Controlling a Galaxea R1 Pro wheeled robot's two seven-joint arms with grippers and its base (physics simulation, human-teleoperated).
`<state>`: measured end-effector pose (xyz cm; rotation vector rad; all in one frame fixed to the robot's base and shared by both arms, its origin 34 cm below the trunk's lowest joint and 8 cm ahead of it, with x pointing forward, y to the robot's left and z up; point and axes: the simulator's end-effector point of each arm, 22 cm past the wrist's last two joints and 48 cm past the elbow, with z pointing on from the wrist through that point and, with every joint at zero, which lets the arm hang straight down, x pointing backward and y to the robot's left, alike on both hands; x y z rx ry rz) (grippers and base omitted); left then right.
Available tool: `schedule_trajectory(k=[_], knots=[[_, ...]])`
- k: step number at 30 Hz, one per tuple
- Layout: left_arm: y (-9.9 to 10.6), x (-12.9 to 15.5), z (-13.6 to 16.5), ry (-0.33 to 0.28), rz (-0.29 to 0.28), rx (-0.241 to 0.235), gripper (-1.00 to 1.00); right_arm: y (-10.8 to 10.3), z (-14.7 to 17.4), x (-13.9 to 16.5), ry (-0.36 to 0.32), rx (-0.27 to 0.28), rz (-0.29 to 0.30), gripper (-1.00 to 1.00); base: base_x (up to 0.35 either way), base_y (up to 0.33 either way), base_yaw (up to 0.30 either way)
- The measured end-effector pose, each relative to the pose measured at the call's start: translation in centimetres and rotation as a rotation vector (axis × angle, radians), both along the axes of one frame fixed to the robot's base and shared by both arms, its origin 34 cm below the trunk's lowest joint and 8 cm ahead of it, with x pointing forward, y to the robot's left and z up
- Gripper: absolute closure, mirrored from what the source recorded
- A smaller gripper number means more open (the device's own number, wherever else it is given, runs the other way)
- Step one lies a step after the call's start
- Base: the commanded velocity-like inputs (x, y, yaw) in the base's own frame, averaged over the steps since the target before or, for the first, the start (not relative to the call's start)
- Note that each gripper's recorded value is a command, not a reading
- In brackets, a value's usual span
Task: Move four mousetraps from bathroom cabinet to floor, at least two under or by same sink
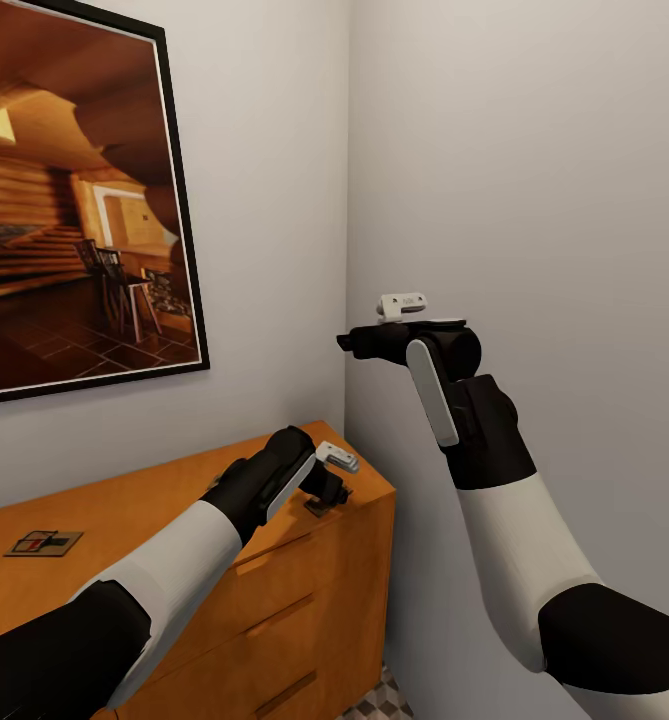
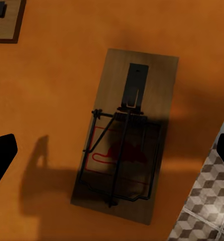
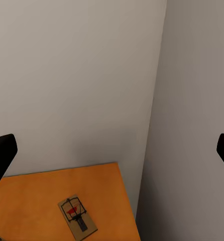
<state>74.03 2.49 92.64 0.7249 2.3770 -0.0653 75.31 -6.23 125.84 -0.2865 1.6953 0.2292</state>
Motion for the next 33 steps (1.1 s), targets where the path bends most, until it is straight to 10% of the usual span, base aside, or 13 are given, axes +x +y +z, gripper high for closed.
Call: schedule_trajectory(k=[33], knots=[[0.2,-0.8,-1.5,0.014,-0.065,0.060,-1.00,-0.1,0.0,0.0,-0.001,0.000,-0.001,-1.00,0.000,0.000,0.000]])
